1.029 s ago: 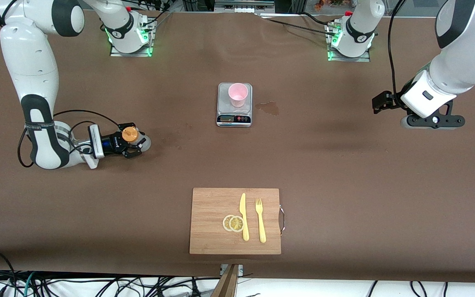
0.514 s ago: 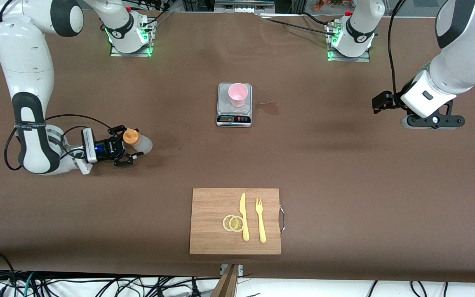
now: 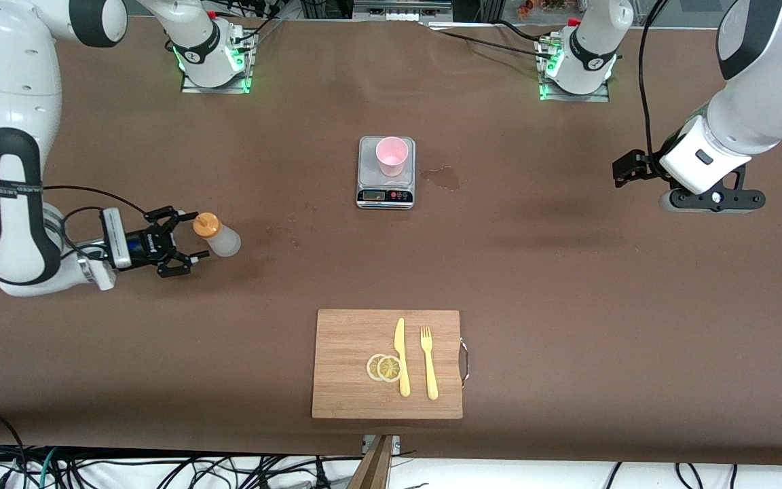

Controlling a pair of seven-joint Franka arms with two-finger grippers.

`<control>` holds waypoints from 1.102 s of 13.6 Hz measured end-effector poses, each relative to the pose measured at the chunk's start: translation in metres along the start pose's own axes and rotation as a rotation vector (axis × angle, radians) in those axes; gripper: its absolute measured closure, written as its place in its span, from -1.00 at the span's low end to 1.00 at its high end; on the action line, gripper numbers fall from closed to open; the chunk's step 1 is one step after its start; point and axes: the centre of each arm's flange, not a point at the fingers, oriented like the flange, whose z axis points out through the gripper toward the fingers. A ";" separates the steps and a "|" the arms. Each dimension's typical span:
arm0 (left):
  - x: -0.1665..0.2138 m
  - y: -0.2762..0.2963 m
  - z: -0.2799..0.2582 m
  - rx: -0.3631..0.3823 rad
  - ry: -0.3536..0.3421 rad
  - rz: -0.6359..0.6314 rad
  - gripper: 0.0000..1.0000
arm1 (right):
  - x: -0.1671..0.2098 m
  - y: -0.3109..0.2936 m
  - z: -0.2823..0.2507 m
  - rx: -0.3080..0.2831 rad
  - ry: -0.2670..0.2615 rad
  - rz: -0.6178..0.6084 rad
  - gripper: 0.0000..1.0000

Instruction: Add sauce to pink cup with both arms

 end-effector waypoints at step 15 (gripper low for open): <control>0.000 -0.001 0.000 0.000 0.000 -0.001 -1.00 | 0.228 -0.035 -0.087 -0.124 -0.787 0.556 -1.00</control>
